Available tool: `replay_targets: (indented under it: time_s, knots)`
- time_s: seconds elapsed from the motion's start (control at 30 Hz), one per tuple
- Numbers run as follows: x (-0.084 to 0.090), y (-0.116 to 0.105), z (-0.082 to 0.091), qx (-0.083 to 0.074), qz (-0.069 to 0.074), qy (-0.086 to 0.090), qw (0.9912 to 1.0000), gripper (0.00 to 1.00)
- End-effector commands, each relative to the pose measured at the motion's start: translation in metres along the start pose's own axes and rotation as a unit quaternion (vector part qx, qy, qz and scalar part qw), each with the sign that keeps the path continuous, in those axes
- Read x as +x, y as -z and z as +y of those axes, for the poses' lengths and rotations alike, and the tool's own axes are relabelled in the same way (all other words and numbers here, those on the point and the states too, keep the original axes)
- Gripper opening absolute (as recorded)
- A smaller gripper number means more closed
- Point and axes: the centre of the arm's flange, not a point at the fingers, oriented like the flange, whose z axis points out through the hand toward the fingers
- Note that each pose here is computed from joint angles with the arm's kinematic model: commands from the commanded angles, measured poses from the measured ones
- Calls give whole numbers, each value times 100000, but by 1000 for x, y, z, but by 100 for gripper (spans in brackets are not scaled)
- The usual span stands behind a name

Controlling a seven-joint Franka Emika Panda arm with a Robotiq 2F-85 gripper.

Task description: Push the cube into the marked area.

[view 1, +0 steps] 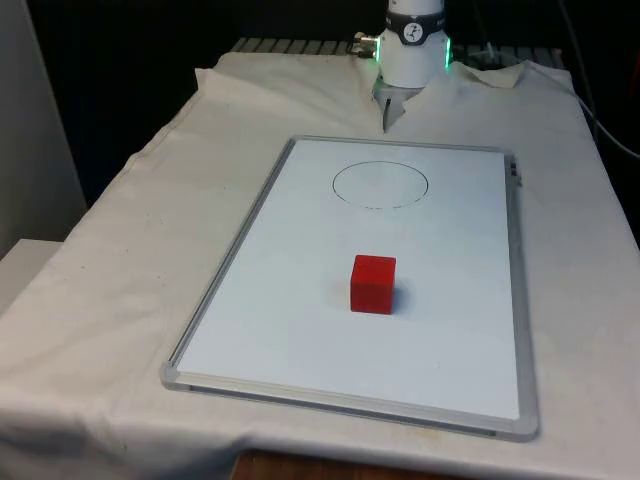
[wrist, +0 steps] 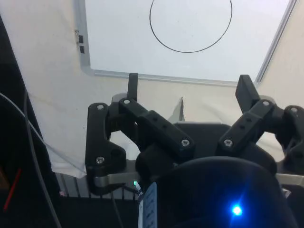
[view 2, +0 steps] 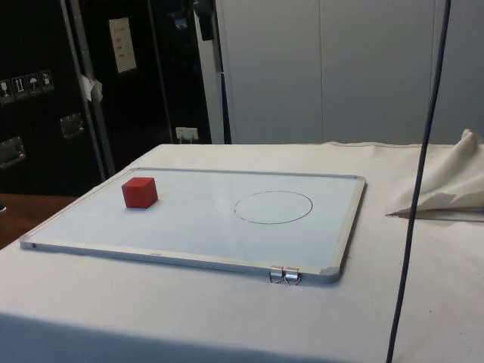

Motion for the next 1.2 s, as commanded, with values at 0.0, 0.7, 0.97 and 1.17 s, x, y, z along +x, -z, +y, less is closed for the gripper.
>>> replay_targets:
  time_s: [0.0,0.7,0.97,1.17]
  knots:
    - [0,0,0,-95,-56,25,100000,99]
    - [9,-1,0,-113,361,25,99999,0]
    - [38,-4,-2,-485,1795,1,99983,0]
    - [57,-14,-8,-861,2442,136,99966,0]
